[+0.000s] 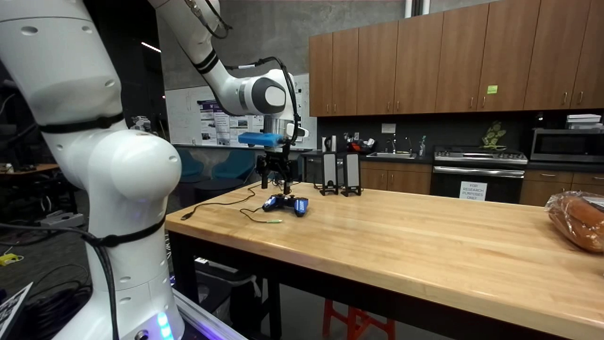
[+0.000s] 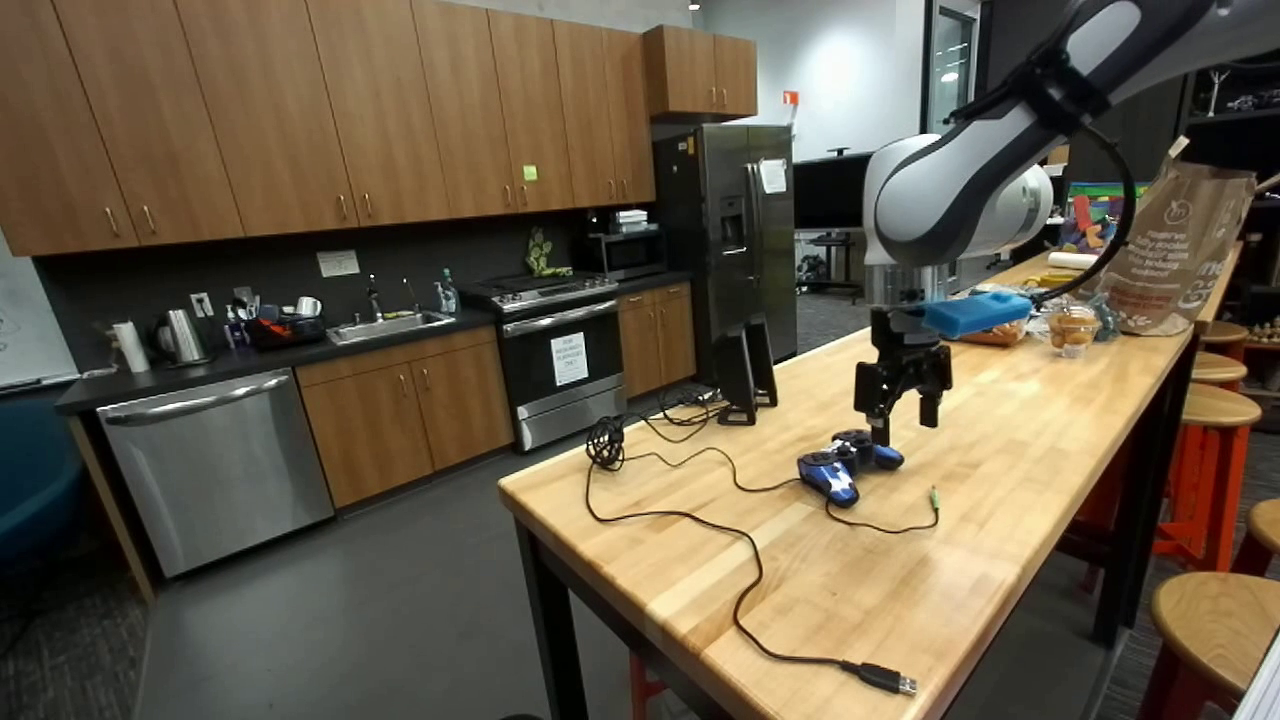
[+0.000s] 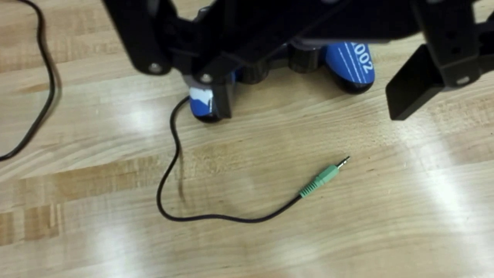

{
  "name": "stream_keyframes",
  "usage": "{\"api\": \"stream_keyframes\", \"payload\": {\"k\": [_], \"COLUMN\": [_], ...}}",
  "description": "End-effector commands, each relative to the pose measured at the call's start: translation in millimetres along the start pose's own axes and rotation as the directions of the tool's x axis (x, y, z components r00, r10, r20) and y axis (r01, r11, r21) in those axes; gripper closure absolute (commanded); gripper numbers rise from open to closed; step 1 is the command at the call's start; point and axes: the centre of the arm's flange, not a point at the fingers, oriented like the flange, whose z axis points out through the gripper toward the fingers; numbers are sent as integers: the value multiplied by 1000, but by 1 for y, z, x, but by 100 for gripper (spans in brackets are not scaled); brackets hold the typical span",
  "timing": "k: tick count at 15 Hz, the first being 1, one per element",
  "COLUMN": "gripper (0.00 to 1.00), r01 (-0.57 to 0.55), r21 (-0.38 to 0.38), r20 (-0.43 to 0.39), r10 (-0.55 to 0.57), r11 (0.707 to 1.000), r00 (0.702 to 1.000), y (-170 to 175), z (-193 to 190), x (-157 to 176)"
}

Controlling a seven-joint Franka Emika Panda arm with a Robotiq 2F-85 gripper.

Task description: Move the green connector cable forward first then move the black usb cable forward

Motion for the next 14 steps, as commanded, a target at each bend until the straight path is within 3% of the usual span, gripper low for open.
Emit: {"api": "stream_keyframes", "payload": {"k": [1, 5, 8, 11, 14], "gripper": [0, 0, 0, 0, 0], "r01": [-85, -185, -300, -430, -564], "r21": [-75, -125, -127, -116, -113], "r20": [12, 25, 8, -11, -42], "r10": [86, 189, 304, 432, 563], "r11": [994, 975, 945, 895, 818], "r00": [996, 982, 953, 902, 825], "y": [2, -3, -8, -10, -7], "z": [-5, 5, 19, 35, 48], "x": [-6, -9, -15, -24, -27]}}
